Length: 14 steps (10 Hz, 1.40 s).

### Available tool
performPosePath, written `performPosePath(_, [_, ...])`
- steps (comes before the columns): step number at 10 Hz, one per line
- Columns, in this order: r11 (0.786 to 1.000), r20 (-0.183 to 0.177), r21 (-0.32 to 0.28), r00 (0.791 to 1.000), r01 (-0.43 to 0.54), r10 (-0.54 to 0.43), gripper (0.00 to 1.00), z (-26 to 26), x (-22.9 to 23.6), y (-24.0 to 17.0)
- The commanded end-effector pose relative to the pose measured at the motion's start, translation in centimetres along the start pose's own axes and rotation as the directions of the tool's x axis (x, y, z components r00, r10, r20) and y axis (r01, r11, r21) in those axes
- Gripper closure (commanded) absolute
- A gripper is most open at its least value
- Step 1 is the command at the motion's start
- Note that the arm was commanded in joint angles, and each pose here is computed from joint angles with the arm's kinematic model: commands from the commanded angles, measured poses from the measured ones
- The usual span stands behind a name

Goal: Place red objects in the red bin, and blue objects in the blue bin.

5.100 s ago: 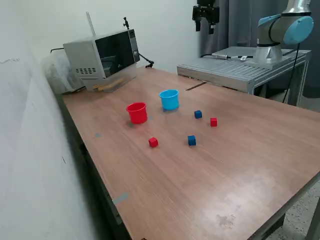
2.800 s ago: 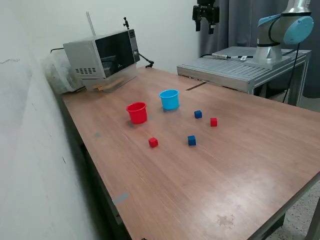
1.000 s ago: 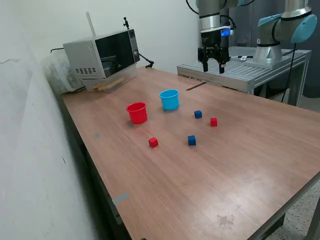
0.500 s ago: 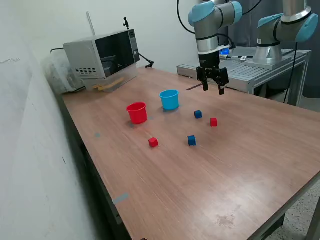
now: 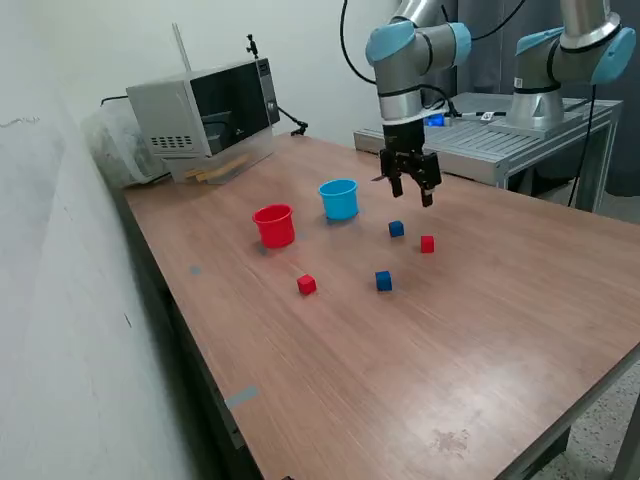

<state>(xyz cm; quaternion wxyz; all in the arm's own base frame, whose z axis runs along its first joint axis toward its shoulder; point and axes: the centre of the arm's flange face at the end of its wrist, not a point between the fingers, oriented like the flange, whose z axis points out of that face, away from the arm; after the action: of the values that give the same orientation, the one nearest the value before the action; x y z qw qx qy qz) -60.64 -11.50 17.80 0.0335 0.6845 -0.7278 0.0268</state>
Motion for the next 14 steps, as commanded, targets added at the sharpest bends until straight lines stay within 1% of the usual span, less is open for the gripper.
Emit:
performPosePath(1, [0.999,0.000,-0.018,1.000,0.028,-0.028,0.00,1.4,-1.4,0.8])
performPosePath(2, [0.999,0.003,-0.005,0.999,0.039,-0.039,0.00,2.1,-1.8,0.5])
performPosePath(4, [0.999,0.009,-0.004,0.999,0.037,-0.037,0.00,3.0,-2.2,-0.5])
performPosePath(9, [0.999,0.014,-0.032,1.000,0.028,-0.027,0.00,3.0,-2.6,-0.3])
performPosePath(10, [0.999,0.016,-0.038,1.000,0.010,-0.009,0.00,3.2,-3.1,0.2])
performPosePath(11, [0.998,0.014,-0.036,0.998,-0.057,0.058,0.00,3.4,-3.5,0.4])
performPosePath(12, [0.990,0.011,-0.042,0.990,-0.138,0.138,0.00,3.2,-3.7,0.7])
performPosePath(13, [0.986,0.010,-0.041,0.986,-0.164,0.165,0.00,3.3,-3.8,0.8])
performPosePath(14, [0.985,0.015,-0.038,0.986,-0.168,0.168,0.00,3.4,-3.8,0.8])
